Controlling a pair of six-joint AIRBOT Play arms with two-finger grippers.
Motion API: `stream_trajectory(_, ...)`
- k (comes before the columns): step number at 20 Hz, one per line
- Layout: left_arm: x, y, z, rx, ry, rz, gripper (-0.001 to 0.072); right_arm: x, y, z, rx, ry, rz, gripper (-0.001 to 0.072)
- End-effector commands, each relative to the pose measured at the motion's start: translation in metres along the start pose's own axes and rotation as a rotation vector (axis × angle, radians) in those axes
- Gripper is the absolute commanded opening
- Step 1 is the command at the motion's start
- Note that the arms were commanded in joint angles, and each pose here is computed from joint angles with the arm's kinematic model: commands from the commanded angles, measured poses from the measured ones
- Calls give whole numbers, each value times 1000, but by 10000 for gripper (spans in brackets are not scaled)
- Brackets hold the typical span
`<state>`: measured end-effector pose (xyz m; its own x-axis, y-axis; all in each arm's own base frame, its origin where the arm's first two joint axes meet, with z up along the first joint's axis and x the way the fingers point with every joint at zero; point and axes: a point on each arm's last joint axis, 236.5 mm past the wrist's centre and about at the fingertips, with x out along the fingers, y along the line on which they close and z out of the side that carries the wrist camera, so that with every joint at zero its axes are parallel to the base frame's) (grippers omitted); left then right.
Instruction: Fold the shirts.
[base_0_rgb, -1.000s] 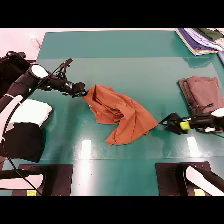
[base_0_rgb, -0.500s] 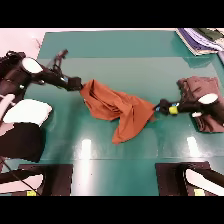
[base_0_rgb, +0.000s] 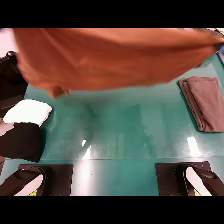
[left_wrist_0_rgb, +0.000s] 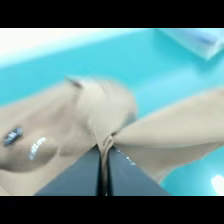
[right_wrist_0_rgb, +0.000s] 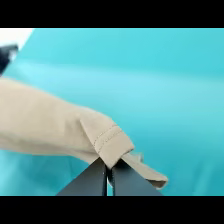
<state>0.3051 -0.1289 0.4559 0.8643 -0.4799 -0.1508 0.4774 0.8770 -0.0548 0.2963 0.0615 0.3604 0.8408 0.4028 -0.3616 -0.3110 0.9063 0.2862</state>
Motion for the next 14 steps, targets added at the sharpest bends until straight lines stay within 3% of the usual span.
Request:
stream_trajectory(1,-76,-25,55,74,-177,14,23,-58,22,32,-71,-105,-94,18)
stream_trajectory(4,-90,-30,69,89,-222,14,23,-67,9,41,-52,-85,-153,19)
stream_trajectory(8,-24,-13,21,24,-38,-17,23,-38,-23,49,9,-4,-131,18)
stream_trajectory(11,63,-1,-74,-92,263,-93,23,29,-71,13,96,213,-143,18)
stream_trajectory(14,135,-4,-214,-191,637,-160,24,103,-120,-82,132,581,-220,18)
